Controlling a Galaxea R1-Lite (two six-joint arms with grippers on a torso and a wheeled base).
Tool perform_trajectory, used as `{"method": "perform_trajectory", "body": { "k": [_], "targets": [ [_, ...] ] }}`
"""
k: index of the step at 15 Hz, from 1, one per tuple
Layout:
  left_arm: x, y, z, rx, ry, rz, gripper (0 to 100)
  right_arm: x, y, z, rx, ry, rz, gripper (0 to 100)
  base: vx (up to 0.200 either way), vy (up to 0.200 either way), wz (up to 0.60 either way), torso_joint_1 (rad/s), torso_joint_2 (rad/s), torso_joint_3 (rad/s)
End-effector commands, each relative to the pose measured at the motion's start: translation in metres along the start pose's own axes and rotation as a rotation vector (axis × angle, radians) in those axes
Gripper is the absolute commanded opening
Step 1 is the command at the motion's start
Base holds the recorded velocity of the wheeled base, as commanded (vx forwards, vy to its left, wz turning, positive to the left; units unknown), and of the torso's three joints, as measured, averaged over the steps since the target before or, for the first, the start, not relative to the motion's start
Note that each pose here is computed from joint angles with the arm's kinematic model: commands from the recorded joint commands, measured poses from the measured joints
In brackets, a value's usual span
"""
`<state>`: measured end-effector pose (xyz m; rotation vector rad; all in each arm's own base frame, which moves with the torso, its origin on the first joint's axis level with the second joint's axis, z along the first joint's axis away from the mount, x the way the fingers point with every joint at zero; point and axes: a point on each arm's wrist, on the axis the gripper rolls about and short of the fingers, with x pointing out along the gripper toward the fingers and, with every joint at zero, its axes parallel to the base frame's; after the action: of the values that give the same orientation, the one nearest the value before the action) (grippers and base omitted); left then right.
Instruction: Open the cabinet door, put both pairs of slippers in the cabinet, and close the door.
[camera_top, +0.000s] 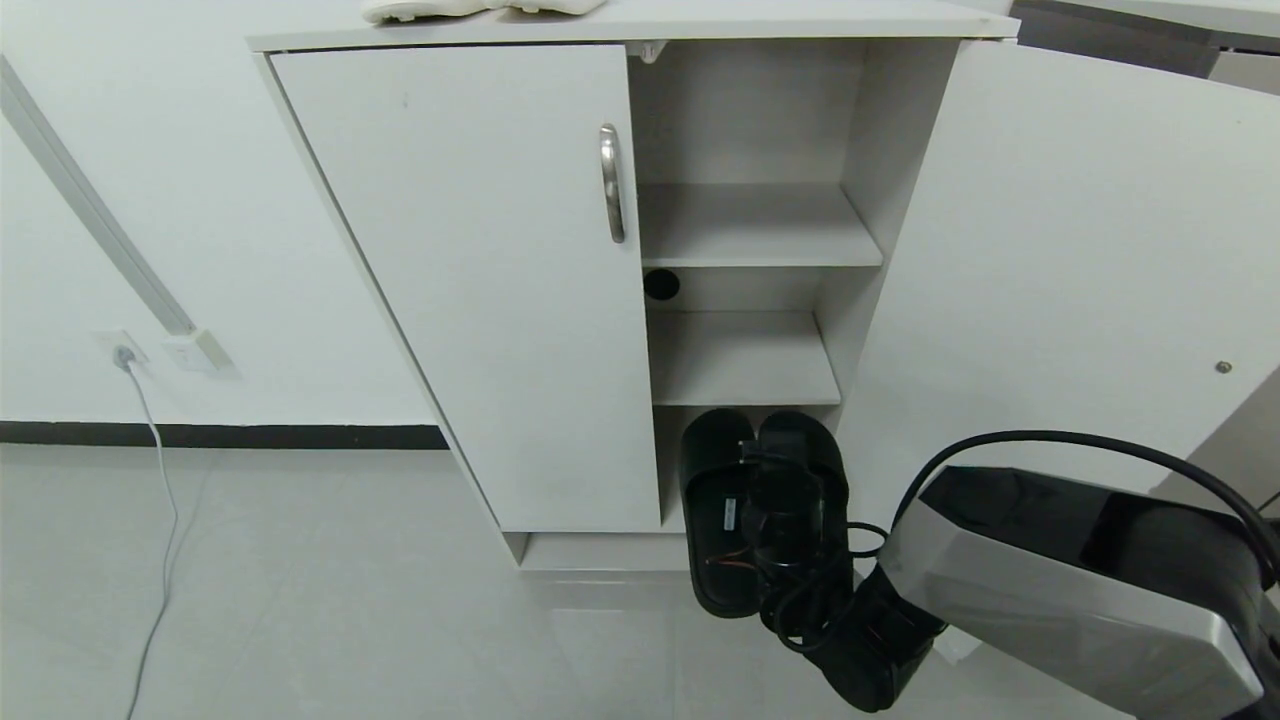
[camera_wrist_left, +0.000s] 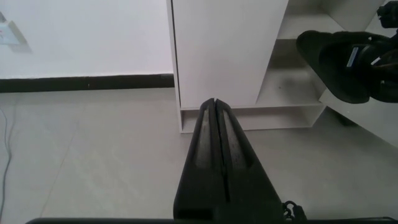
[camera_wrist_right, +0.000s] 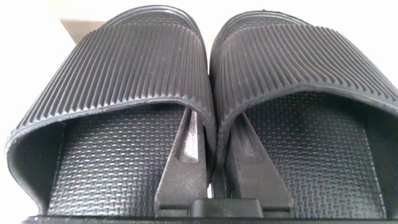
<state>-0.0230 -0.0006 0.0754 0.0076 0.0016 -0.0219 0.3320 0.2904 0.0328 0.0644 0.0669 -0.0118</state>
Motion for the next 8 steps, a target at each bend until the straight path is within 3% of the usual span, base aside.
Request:
{"method": "perform_trajectory", "body": {
  "k": [1,3,8],
  "targets": [
    [0.0001,0.0000,0.0000,0.000,0.001,0.000,0,-0.0005,-0.0018,-0.0005,-0.014,-0.004,-0.001,0,0.000,0.000,0.00,0.000,0.00,0.000],
    [0.0001,0.0000,0.0000,0.000,0.001,0.000,0,-0.0004,-0.0018,-0.0013,-0.016,-0.002,0.000,0,0.000,0.000,0.00,0.000,0.00,0.000],
    [0.0001,0.0000,-0.0002,0.000,0.003,0.000,0,0.0014,-0.0038,-0.0009,-0.015,-0.003,-0.006,0,0.200,0.000,0.00,0.001,0.00,0.001]
  ]
}}
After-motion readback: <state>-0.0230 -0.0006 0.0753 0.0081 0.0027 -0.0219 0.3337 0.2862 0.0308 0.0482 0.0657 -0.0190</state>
